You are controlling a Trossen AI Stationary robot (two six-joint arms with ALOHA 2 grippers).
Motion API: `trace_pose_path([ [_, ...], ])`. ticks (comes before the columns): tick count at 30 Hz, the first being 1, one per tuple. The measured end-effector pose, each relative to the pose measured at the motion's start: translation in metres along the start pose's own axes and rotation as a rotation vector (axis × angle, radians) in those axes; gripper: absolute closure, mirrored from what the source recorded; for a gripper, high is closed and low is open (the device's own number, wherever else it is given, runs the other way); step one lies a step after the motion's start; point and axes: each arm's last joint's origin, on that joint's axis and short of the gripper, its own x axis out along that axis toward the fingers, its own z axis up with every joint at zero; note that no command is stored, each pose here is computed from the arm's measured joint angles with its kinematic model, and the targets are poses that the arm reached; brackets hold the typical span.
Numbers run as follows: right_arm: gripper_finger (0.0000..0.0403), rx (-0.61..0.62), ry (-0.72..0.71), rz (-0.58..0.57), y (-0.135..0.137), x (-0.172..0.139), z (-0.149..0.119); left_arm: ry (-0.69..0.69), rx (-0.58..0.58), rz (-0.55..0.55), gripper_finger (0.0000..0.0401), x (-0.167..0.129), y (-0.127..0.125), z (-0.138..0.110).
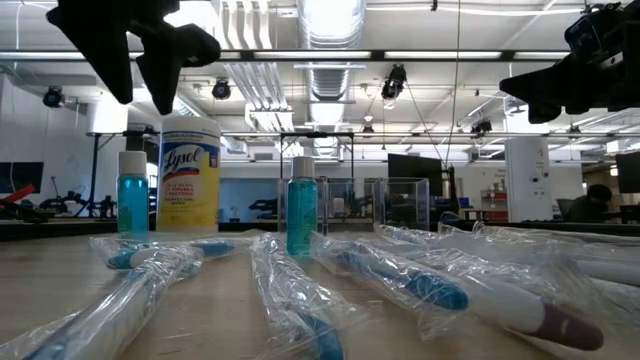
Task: Pick & Place toothbrushing station
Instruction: Put the blue mouthwash bottle into the middle section of the transparent organizer
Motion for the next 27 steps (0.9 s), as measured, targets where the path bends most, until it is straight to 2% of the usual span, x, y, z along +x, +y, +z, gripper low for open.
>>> trace_pose_path([
  [16,0.0394,0.0,0.0,0.0,0.0,0.0,0.0,0.046,-0.011,0.0,0.0204,0.011,-0.001,0.001],
  [22,0.0394,0.001,0.0,0.0,0.0,0.0,0.0,0.097,-0.002,0.005,0.0204,0.024,-0.002,-0.009],
  [27,0.0394,0.002,0.0,-0.002,0.0,0.0,0.0,0.07,0.012,0.016,0.0204,0.027,-0.002,-0.008],
])
